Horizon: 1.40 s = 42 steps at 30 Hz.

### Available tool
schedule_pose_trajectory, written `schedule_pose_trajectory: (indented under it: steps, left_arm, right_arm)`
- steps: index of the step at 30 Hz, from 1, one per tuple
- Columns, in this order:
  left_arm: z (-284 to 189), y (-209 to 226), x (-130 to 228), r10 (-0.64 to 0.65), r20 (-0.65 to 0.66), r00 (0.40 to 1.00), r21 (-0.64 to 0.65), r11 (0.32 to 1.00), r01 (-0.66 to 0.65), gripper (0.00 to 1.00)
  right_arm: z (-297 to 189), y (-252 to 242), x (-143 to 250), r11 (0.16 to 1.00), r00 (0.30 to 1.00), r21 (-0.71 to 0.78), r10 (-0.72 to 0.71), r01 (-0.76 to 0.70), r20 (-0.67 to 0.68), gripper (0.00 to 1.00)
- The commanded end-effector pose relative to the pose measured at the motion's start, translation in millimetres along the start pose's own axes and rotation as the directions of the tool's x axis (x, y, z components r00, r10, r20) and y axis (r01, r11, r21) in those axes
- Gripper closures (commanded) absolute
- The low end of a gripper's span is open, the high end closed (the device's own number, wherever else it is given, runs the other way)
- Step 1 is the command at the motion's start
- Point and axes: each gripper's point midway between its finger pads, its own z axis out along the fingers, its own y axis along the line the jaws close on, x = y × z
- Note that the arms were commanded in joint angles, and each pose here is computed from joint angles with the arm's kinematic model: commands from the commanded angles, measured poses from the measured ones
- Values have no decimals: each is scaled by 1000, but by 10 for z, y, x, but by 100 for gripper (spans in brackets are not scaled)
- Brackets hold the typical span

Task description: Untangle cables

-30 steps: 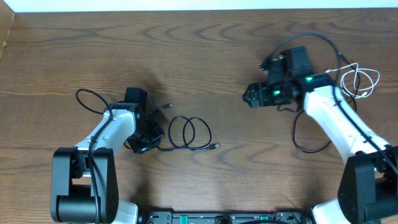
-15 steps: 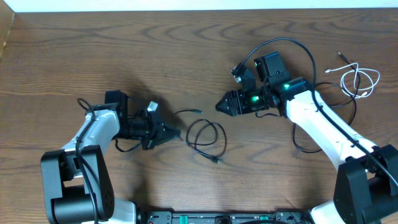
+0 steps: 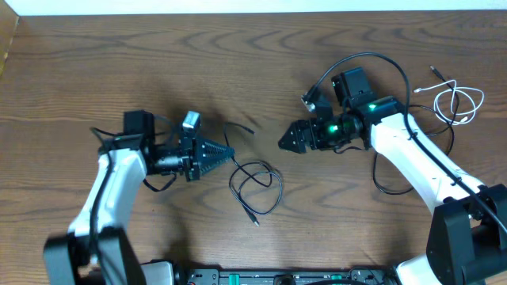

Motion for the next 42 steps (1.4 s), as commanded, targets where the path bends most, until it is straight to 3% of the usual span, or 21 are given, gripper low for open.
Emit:
schedule_pose_trajectory:
  steps: [1, 6, 9, 15, 21, 25, 30, 34, 42]
  left_arm:
    - [-82, -336, -21, 71, 68, 995, -71, 995, -66, 92]
    - [-162, -757, 64, 155, 162, 975, -89, 986, -142, 92]
    - [-238, -990, 67, 172, 269, 948, -104, 983, -149, 93]
    - [-372, -1297, 58, 205, 423, 882, -103, 979, -178, 93]
    - [-434, -1397, 28, 251, 479, 841, -119, 968, -221, 93]
    - [-469, -1364, -54, 238, 512, 825, -132, 971, -198, 93]
    - [-468, -1363, -54, 186, 518, 835, -105, 983, -154, 93]
    - [-468, -1363, -54, 169, 519, 838, -96, 986, -139, 92]
    - [-470, -1363, -57, 170, 521, 837, -97, 985, -140, 93]
  right_arm:
    - [-36, -162, 5, 998, 999, 53, -31, 32, -4, 8]
    - [-19, -133, 81, 994, 994, 43, -101, 103, -37, 11]
    - [9, 88, 161, 973, 973, -74, -224, 220, -54, 15]
    - [36, 421, 263, 923, 944, -232, -326, 308, -45, 36]
    - [99, 557, 354, 909, 935, -266, -349, 321, -67, 28]
    - [114, 763, 424, 877, 926, -350, -372, 328, -64, 29]
    - [205, 789, 375, 884, 922, -310, -383, 349, -54, 36]
    - [341, 664, 234, 948, 956, -156, -290, 279, -52, 36]
    - [573, 686, 185, 977, 979, -51, -206, 205, -13, 47]
